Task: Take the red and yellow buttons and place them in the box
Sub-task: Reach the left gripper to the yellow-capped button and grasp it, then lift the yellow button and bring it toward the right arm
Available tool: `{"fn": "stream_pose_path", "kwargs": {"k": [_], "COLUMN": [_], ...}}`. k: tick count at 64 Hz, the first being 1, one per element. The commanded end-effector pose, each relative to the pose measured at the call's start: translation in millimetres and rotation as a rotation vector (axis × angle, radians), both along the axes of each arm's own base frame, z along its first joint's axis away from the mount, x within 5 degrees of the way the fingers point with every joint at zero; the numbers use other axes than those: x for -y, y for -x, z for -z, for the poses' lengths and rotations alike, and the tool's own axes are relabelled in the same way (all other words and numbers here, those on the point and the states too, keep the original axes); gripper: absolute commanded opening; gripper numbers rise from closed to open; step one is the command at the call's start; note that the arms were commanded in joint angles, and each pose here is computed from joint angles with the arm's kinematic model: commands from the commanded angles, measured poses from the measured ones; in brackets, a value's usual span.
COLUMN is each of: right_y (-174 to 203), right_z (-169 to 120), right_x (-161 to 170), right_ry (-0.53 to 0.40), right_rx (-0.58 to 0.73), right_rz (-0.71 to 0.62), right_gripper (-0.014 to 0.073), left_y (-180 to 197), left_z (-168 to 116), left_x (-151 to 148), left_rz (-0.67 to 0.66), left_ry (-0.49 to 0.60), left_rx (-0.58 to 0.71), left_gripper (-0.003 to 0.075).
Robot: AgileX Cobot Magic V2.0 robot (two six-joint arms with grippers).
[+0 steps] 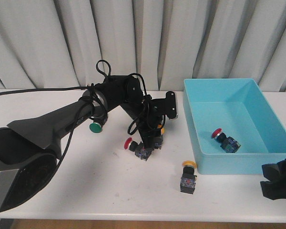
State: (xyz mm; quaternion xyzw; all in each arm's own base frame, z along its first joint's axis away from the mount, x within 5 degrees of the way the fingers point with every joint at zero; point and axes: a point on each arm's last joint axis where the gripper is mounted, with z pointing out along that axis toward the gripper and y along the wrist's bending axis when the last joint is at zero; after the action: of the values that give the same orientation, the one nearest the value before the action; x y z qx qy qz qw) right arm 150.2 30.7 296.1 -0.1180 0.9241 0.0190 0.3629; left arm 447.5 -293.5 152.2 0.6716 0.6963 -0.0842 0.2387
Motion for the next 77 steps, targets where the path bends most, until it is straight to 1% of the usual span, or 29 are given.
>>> {"fn": "stream_pose_path", "kwargs": {"k": [1,3,4,16,27,45,51,58,68,72,75,77], "right_y": [-4.1,-4.1,-4.0,-3.5,-3.3,-3.1,-2.8,-2.3,-2.0,-1.9,-1.9,-1.8], "right_z": [-12.4,-12.4,-12.2,-12.0,-11.7,-11.5,-11.2,-10.7,-10.3,-10.2,-10.2,-10.1], "right_x": [-0.3,-0.3,-0.3,-0.2,-0.1,0.0,0.0,0.1,0.3,0.3,0.3,0.3], "right_ry": [-0.008,-0.008,-0.009,-0.007,-0.007,-0.006,-0.005,-0.003,-0.002,-0.002,-0.002,-0.002], "right_rx": [0.085,0.085,0.083,0.078,0.075,0.071,0.067,0.059,0.053,0.052,0.052,0.051], "right_rz": [-0.006,-0.006,-0.005,-0.004,-0.004,-0.004,-0.004,-0.004,-0.004,-0.004,-0.004,-0.003], "right_gripper": [0.0338,0.0338,0.0338,0.0338,0.0338,0.0338,0.0338,0.0338,0.0338,0.0338,0.0338,0.0338], "left_y": [4.5,5.5,14.2,28.1,45.5,74.0,79.6,90.6,110.8,116.6,122.4,125.7], "left_z": [-56.8,-60.5,-116.9,-158.6,-196.2,-247.2,-264.2,-280.3,-287.6,-283.7,-284.1,-277.9], "left_x": [1.6,0.4,-15.8,-28.7,-39.7,-55.1,-69.3,-76.7,-78.5,-79.6,-82.6,-84.6], "left_rz": [-0.02,-0.033,-0.266,-0.403,-0.468,-0.519,-0.567,-0.582,-0.575,-0.578,-0.582,-0.587], "left_ry": [0.087,0.091,0.161,0.194,0.237,0.318,0.348,0.362,0.376,0.389,0.42,0.422], "left_rx": [0.066,0.055,0.026,0.013,0.008,0.017,0.028,0.05,0.048,0.061,0.086,0.087], "left_gripper": [0.0214,0.0202,0.0195,0.0195,0.0195,0.0195,0.0195,0.0195,0.0195,0.0195,0.0195,0.0195]}}
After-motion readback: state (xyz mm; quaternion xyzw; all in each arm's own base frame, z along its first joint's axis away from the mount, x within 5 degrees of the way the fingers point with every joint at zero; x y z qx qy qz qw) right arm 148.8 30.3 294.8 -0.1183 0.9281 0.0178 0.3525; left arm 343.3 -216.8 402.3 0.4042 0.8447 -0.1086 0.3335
